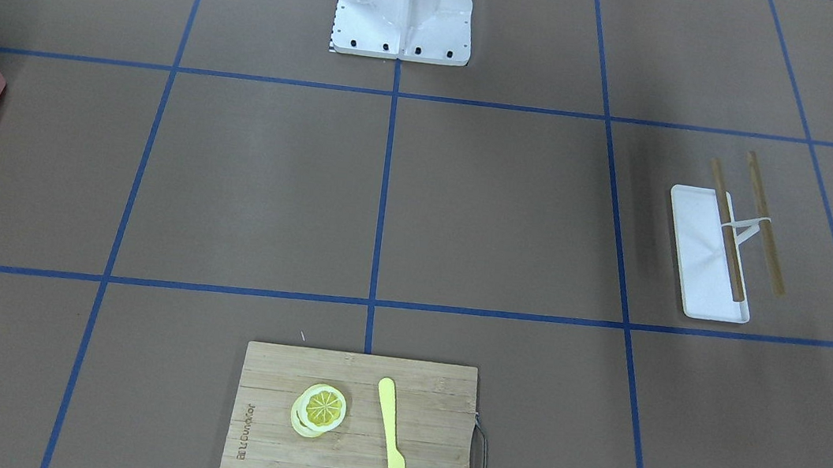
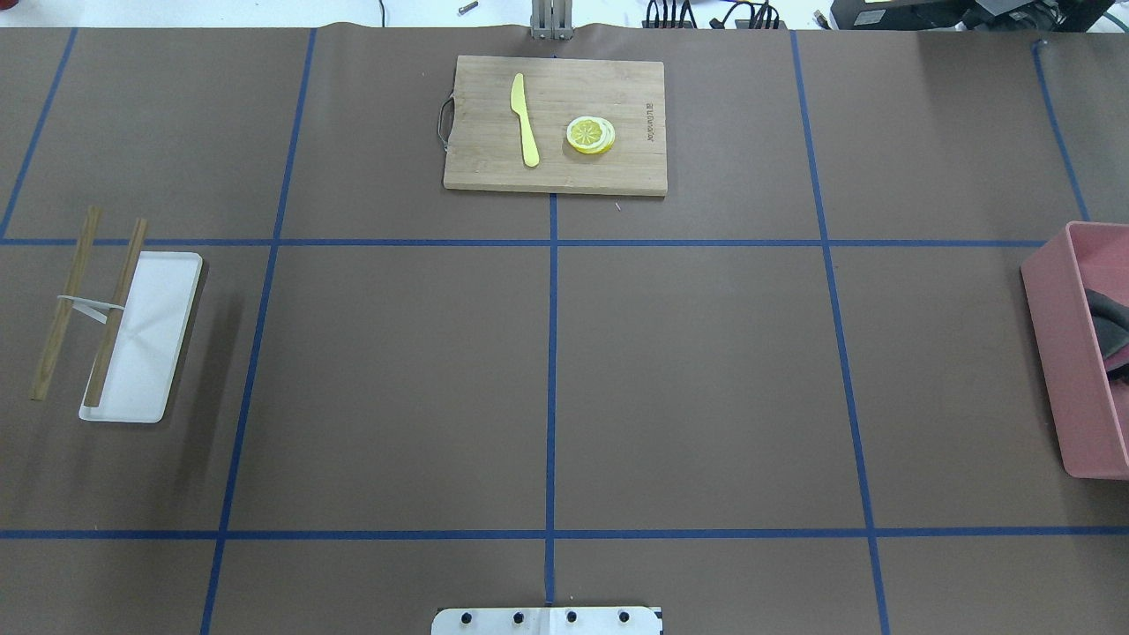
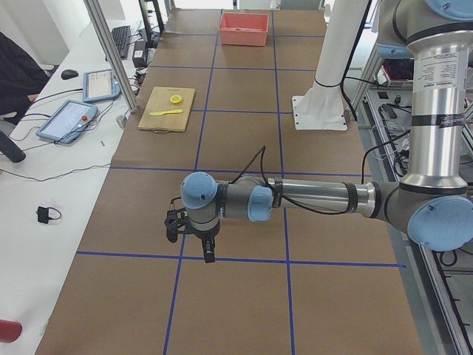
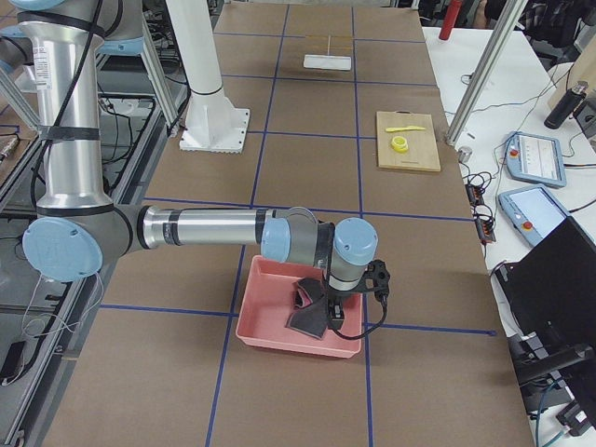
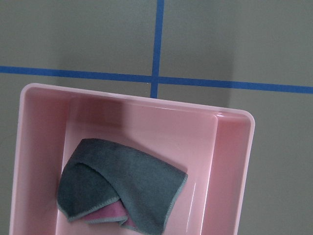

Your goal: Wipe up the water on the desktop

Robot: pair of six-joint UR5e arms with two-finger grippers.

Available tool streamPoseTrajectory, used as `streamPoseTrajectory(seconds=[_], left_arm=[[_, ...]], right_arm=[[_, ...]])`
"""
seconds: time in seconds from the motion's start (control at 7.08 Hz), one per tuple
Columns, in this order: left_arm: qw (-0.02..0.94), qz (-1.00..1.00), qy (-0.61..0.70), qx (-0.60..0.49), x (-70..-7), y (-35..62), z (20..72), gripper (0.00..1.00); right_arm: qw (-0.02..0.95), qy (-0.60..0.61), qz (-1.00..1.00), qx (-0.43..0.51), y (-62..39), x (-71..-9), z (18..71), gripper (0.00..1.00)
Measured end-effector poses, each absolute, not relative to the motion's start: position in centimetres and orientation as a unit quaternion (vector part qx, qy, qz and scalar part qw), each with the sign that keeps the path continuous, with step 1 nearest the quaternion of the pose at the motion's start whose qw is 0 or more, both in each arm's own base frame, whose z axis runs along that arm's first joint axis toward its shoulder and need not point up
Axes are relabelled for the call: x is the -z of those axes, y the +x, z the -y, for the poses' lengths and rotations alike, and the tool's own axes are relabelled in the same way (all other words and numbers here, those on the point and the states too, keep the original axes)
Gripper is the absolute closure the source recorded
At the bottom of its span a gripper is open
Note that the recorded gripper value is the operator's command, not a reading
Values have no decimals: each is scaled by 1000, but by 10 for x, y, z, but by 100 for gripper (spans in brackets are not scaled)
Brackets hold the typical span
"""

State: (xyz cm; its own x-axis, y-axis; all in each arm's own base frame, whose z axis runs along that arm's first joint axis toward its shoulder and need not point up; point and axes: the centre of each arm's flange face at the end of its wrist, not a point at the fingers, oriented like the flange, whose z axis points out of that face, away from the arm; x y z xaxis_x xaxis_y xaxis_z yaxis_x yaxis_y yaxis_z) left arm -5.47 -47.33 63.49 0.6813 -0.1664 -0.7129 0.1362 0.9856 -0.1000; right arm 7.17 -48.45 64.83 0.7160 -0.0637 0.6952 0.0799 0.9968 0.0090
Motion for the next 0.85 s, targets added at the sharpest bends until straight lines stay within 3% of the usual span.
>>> streamPoseTrajectory(seconds=[0.85], left_arm=[[917,-389,-22,83,-637,-54,473,2]], right_arm=[[927,-5,373,37,72,-646,488,0]])
